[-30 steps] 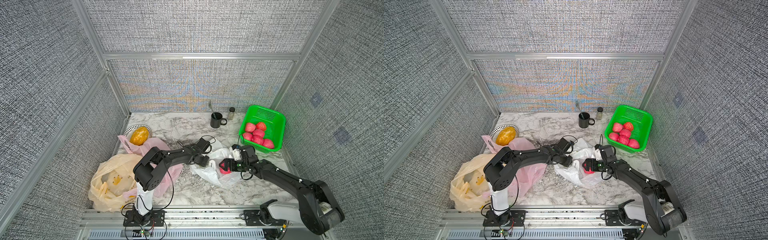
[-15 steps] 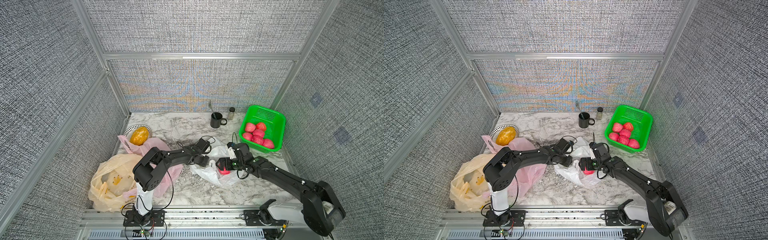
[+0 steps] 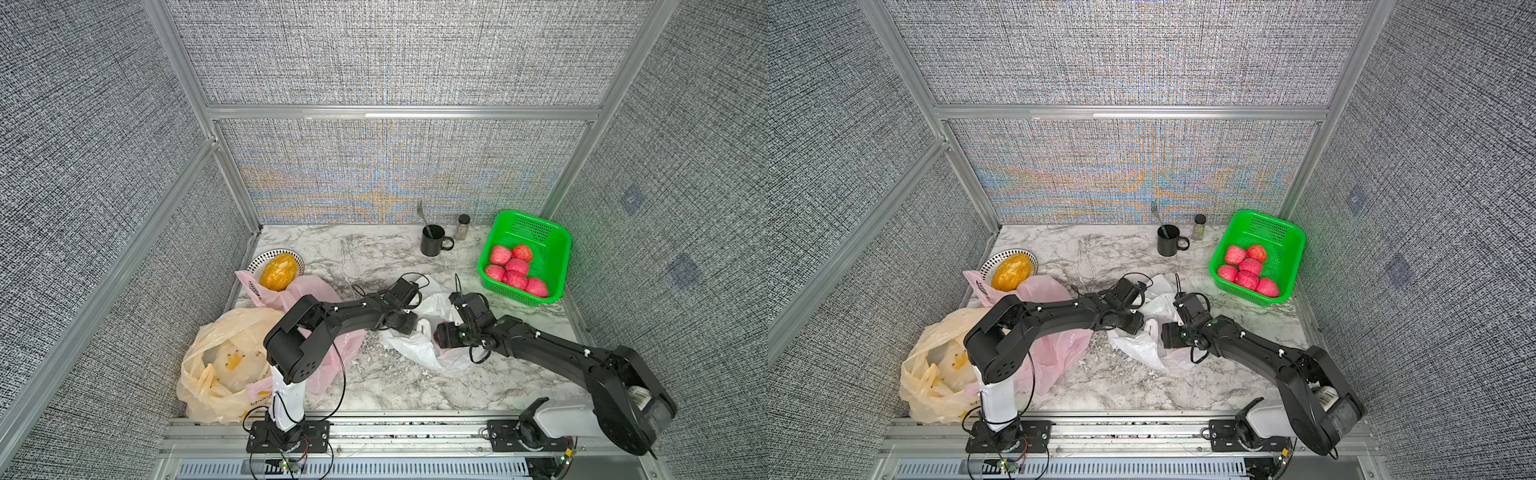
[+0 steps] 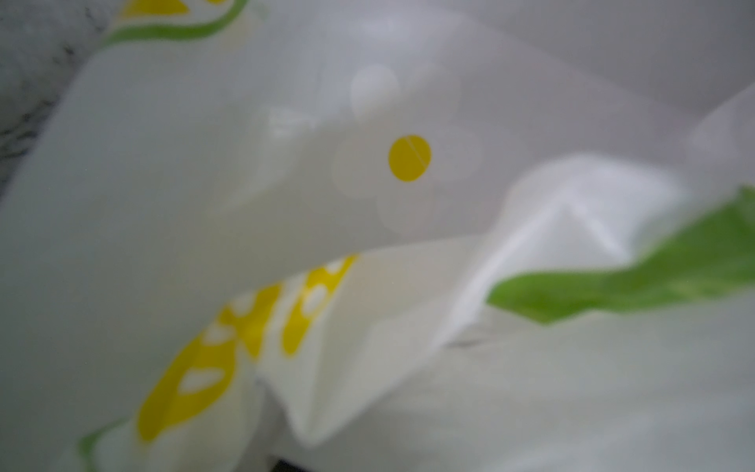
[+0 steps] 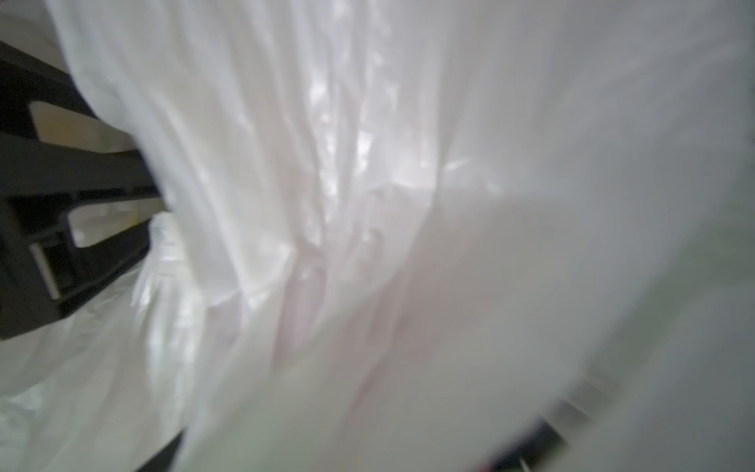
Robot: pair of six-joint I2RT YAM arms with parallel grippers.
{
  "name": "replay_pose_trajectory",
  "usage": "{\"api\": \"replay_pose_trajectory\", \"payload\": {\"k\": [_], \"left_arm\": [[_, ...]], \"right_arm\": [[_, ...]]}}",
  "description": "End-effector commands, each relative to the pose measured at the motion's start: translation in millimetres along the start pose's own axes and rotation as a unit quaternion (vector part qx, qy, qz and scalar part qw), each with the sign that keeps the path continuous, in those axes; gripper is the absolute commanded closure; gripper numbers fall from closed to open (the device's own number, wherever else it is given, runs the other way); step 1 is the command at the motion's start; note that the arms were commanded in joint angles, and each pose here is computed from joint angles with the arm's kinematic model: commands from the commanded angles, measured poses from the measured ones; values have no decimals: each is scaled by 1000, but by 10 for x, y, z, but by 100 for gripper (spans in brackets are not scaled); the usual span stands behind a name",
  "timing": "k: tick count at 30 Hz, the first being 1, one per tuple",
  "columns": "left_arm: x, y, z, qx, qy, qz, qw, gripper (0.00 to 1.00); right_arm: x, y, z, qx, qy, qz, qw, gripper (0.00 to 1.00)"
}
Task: Untie the knot of a plastic bag & take out the apple
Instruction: Pick up the apple from the plastic bag.
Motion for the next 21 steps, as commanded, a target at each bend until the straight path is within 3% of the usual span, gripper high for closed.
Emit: {"api": "replay_pose_trajectory", "payload": {"k": [1, 3, 6, 13, 18, 21], "left_arm": [[-153, 34, -11, 8, 39, 10, 999, 60], [-158, 36, -9, 8, 39, 10, 999, 60], [-163, 40, -6, 10, 39, 12, 999, 60], [-164, 51, 2, 15, 38, 14, 999, 60], [-181, 86, -16, 24, 44, 20, 999, 60], [-190, 113, -27, 28, 48, 26, 998, 60]], "right_arm": [[44, -4, 62, -7, -18, -1, 1000, 25], [65, 12, 83, -4, -23, 0, 1000, 26], [65, 35, 80, 5, -20, 3, 1000, 36], [-22, 195, 279, 80, 12, 22, 996, 36], [-92, 369, 529, 204, 41, 21, 978, 36], [29, 400, 721, 234, 13, 13, 972, 36]]}}
Point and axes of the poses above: each gripper's point midway between its finger pads, its own z axis back along the fingers, its own y axis along the line the jaws close on, x = y × z, the point moved 6 cm from there along z, back along the fingers, and after that the axes turned 8 degrees about -z, right-handed, at the moved point
